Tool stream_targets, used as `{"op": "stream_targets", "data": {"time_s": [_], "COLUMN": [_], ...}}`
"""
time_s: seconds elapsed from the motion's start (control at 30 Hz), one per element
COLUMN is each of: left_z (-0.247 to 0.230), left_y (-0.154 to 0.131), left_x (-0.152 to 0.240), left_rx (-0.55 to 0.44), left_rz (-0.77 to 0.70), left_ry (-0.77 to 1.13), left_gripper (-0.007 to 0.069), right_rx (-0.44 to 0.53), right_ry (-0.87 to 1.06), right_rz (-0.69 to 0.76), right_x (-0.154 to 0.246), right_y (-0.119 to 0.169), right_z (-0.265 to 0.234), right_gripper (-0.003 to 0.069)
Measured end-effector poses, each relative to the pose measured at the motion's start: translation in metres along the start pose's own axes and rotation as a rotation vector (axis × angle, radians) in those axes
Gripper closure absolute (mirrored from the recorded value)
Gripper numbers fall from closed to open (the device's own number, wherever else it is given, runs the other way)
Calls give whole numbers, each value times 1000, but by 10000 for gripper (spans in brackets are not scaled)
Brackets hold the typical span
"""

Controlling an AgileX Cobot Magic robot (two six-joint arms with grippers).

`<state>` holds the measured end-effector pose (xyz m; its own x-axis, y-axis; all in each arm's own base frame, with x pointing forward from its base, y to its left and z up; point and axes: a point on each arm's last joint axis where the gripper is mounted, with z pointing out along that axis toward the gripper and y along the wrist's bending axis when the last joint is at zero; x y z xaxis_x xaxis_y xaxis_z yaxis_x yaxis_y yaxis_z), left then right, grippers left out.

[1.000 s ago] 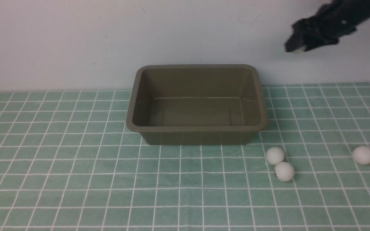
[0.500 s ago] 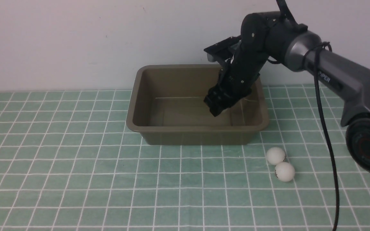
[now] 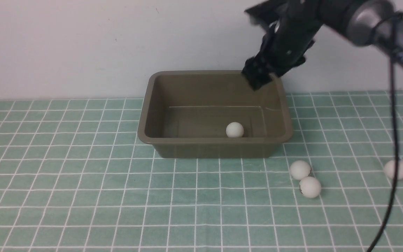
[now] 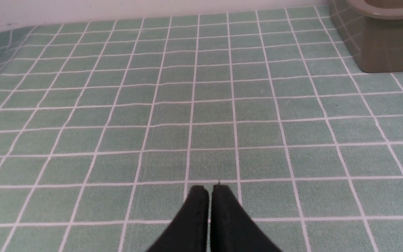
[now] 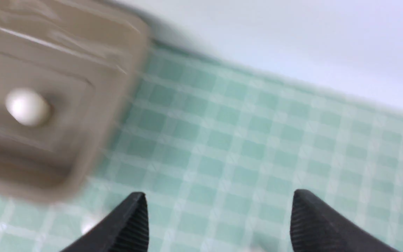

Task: Put the table tennis balls in the box on the green coffee tablecloth.
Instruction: 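Release the ping pong ball into the bin and lift the gripper away, then reach for and grasp a ping pong ball on the table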

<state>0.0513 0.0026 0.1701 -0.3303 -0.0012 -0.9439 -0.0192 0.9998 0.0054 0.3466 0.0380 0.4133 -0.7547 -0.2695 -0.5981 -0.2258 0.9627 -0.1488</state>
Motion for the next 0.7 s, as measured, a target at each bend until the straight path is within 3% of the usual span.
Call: {"op": "stream_targets", "data": {"time_s": [0.13,0.27,0.7], "left_z": [0,0,0], "left_y": [0,0,0], "left_x": [0,0,0], "left_rx": [0,0,0], "left_rz": [0,0,0], "left_ry": [0,0,0], "left_gripper": [629,629,629], "right_rx": [12,-10,16], "right_ry": [101,167,333], "right_rz": [102,119,157], "right_x": [63,97,132], "right_y": [-20,-13,-26], "right_z": [-2,38,141], "right_gripper": [167,175,197]}}
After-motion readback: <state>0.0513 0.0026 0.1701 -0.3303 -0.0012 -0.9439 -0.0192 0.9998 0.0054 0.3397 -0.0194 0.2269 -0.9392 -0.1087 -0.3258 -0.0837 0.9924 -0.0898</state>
